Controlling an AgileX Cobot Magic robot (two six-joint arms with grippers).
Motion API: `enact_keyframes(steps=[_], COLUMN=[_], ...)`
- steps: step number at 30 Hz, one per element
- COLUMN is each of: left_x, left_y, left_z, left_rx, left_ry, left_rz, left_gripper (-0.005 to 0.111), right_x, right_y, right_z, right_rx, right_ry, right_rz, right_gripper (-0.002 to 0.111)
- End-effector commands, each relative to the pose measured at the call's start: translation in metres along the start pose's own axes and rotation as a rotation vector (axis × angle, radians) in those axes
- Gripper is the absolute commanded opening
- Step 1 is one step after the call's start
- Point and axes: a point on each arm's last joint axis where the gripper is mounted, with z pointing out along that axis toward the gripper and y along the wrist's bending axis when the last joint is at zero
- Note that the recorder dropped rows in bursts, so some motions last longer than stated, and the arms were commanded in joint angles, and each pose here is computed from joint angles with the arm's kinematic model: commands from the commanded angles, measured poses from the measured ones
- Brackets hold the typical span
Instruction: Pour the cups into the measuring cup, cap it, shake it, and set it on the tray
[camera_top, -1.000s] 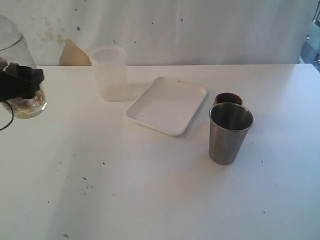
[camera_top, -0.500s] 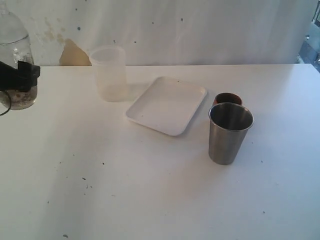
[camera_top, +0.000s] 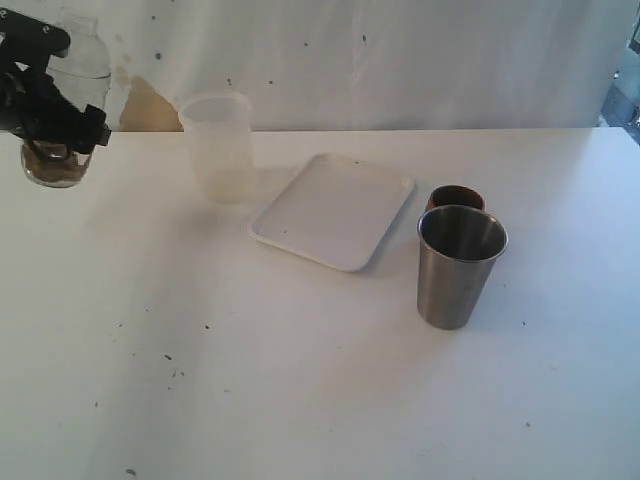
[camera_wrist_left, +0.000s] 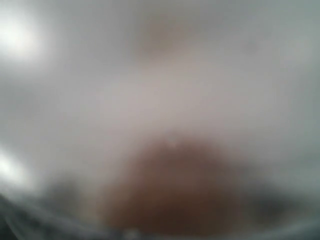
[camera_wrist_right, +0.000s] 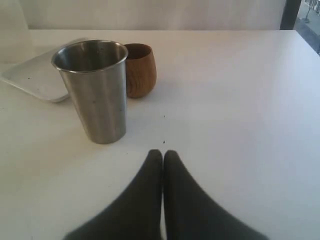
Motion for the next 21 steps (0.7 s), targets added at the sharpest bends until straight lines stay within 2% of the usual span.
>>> enact_keyframes(steps=[1,7,14,21], left_x=[-0.028,-0.039,-0.050,-0.059], left_y=[-0.002,-0.022,-0.018,-0.010], left_z=[0.019,0.047,0.058,0.064], left_rx=[-0.015,-0.002,-0.044,-0.109], left_ry=[-0.099,-0.108,-0.135,-0.077], left_rz=[0.094,0.275,0.388,0.537], left_gripper=[0.000,0.000,0.000,0.000], right_x=[0.000,0.000,0.000,0.000], right_y=[0.000,0.000,0.000,0.000], right_z=[0.000,0.000,0.000,0.000], right_rx=[0.002,0.002,0.002,0.002], right_ry=[-0.015,-0.015,-0.015,-0.015], right_rz=[-0.003,-0.003,-0.003,-0.003], right_gripper=[0.000,0.000,0.000,0.000])
